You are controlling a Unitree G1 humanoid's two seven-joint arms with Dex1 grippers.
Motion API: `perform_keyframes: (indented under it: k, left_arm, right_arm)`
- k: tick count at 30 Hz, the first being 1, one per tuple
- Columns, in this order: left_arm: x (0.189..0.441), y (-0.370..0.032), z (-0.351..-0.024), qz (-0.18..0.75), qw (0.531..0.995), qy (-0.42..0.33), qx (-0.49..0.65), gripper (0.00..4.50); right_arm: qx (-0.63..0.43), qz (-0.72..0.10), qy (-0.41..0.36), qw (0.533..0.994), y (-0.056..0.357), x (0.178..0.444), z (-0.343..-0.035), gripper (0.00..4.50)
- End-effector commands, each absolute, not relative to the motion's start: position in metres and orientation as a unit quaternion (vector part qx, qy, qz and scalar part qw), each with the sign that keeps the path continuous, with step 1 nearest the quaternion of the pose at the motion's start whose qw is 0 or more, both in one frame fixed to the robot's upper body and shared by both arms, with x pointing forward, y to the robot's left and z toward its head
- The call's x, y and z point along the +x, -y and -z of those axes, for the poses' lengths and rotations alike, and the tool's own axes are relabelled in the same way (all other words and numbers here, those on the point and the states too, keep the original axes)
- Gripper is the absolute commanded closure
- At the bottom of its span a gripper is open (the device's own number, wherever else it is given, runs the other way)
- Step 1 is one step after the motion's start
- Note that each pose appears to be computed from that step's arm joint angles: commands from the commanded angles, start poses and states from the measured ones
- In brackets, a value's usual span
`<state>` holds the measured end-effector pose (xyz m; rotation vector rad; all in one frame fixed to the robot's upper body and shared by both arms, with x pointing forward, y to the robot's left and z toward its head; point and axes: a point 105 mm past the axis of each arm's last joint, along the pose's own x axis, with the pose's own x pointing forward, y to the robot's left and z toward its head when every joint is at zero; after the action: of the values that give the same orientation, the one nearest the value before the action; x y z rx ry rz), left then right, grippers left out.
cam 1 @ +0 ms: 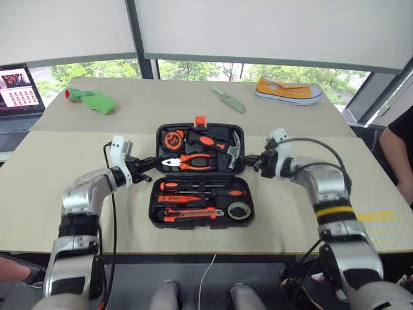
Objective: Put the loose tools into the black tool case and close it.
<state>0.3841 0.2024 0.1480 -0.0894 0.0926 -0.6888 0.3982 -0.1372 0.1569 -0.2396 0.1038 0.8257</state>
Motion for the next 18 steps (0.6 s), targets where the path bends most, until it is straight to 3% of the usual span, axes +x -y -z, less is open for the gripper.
perform_keyframes:
  k: [1,6,10,13,18]
  left_arm:
    - [0.371,-0.216,-0.175,0.322,0.944,0.065,0.041,4.50]
    - [0.341,-0.218,-0.156,0.318,0.927,0.108,0.168,4.50]
    - [0.324,-0.227,-0.140,0.291,0.934,0.114,0.174,4.50]
    - [0.310,-0.231,-0.121,0.309,0.929,0.085,0.185,3.53]
    - [0.303,-0.261,-0.111,0.280,0.939,0.056,0.190,1.65]
  right_arm:
    - [-0.296,-0.402,0.100,0.860,0.141,0.379,-0.184,4.46]
    - [-0.449,-0.374,0.191,0.789,0.157,0.356,-0.161,4.46]
    - [-0.531,-0.371,0.232,0.725,0.162,0.340,-0.137,4.46]
    - [-0.528,-0.397,0.221,0.718,0.164,0.331,-0.116,3.48]
    - [-0.538,-0.393,0.212,0.715,0.180,0.325,-0.113,1.70]
